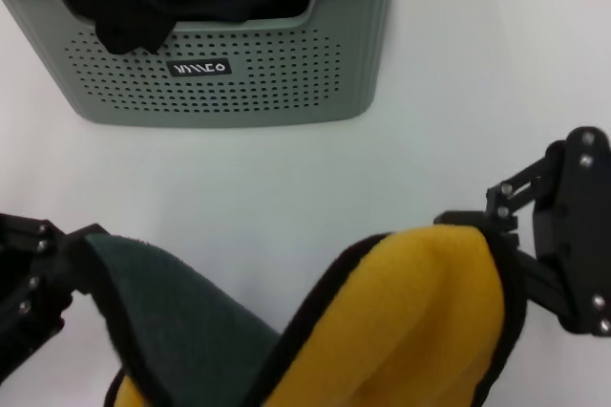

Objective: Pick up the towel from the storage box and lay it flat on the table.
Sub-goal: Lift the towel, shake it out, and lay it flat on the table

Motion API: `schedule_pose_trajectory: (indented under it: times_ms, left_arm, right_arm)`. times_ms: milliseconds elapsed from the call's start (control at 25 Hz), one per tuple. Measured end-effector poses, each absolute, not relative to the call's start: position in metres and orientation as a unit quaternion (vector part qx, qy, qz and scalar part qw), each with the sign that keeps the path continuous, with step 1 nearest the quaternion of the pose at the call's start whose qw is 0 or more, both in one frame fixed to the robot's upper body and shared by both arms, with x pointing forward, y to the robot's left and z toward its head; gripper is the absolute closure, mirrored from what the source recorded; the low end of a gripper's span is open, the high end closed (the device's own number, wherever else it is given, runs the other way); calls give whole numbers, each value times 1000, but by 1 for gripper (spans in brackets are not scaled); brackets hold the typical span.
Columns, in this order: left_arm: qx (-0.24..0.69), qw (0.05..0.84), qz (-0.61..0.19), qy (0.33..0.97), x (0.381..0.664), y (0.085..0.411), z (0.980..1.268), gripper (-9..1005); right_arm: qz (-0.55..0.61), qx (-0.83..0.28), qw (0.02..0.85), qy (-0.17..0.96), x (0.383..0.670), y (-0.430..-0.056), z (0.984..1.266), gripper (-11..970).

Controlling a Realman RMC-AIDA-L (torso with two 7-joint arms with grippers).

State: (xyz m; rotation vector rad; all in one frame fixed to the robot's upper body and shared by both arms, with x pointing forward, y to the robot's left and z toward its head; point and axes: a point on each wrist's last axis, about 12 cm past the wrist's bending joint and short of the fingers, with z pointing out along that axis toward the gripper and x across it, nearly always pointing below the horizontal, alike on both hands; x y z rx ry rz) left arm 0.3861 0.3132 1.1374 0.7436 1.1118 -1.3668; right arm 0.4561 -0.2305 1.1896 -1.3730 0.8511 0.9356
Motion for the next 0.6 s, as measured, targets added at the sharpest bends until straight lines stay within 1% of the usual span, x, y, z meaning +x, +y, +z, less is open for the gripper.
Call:
schedule_pose_trajectory:
  times_ms: [80,120,240,320,400,520,600]
  left_arm:
    - [306,579,-579,485,389,316,1131,985]
    - [303,577,-576,493,394,317,1126,984]
    - [283,564,-578,518,417,319,1110,984]
    - [265,552,-590,527,435,317,1105,984]
    - [262,540,-601,528,445,314,1104,984]
    - [276,541,-605,515,449,309,1113,984]
    - [278,540,-606,513,448,308,1116,984]
  right_arm:
    - [405,-578,596,383,458,-232,1180,934]
    - [404,-563,597,405,463,-235,1169,934]
    - [397,-530,598,451,476,-240,1146,933]
    - [399,-520,598,461,481,-242,1139,933]
    - [402,-523,600,453,483,-241,1142,933]
    - [401,-548,600,423,481,-234,1156,933]
    - [404,-555,598,413,480,-232,1160,932]
